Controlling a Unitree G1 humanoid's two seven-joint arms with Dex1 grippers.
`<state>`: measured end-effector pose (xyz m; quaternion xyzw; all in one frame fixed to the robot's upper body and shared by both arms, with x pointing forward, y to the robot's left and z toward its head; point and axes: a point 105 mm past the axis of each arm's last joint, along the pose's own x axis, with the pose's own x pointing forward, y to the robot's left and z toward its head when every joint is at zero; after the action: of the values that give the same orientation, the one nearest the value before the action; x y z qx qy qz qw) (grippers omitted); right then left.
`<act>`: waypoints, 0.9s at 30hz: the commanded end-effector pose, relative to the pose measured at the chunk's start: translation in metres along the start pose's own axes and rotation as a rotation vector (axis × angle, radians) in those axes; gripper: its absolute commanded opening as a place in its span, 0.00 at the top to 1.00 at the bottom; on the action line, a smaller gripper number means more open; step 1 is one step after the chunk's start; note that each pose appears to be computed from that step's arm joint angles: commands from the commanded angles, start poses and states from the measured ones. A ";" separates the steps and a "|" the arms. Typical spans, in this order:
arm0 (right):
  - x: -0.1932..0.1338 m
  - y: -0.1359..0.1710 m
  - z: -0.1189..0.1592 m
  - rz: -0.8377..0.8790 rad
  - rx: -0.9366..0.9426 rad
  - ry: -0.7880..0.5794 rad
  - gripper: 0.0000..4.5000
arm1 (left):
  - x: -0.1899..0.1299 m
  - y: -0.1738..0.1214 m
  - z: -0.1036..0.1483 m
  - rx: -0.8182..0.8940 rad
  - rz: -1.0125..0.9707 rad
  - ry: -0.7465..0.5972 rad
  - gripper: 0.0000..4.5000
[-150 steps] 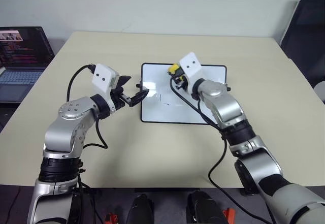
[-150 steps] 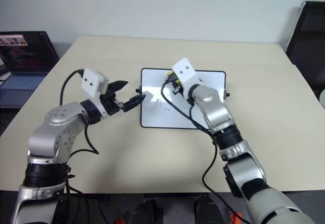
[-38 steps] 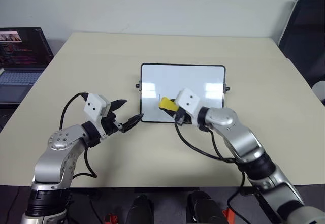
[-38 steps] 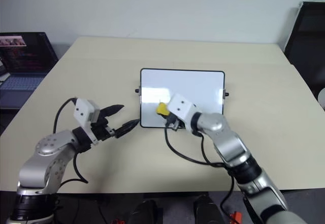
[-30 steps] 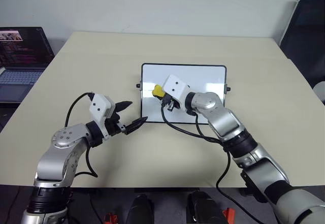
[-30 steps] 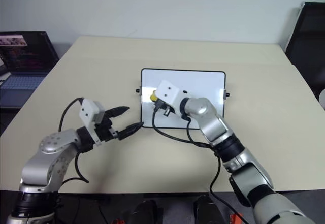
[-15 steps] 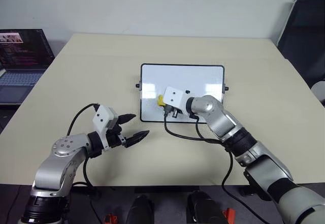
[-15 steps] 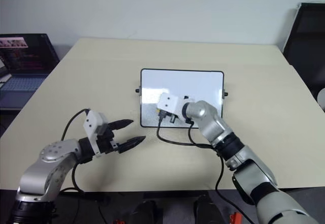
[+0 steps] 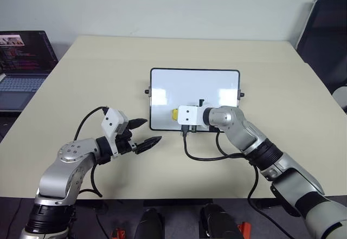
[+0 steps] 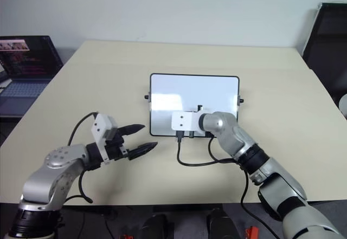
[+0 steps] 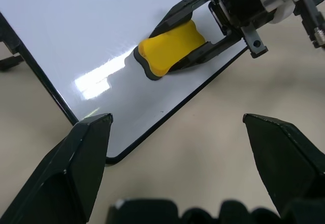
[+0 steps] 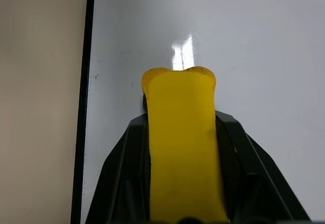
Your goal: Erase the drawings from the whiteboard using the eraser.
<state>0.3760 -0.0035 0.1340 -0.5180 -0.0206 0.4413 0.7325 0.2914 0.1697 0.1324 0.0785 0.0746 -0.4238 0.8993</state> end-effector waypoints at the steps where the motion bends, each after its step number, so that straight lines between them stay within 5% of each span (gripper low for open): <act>1: -0.012 -0.040 -0.018 -0.190 -0.015 0.071 0.71 | 0.003 -0.004 0.013 0.030 -0.020 -0.037 0.00; 9: -0.011 0.011 -0.019 0.089 -0.169 0.033 0.71 | 0.004 -0.004 0.016 0.033 -0.026 -0.039 0.00; 17: -0.007 -0.034 -0.001 -0.202 -0.163 0.004 0.71 | 0.000 -0.009 0.012 0.030 -0.029 -0.032 0.00; 27: -0.009 -0.001 -0.016 -0.011 -0.208 0.017 0.71 | 0.000 -0.005 0.013 0.032 -0.021 -0.040 0.00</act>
<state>0.3788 -0.0127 0.1413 -0.5888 -0.0840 0.4218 0.6844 0.2878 0.1659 0.1304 0.0749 0.0815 -0.4324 0.8948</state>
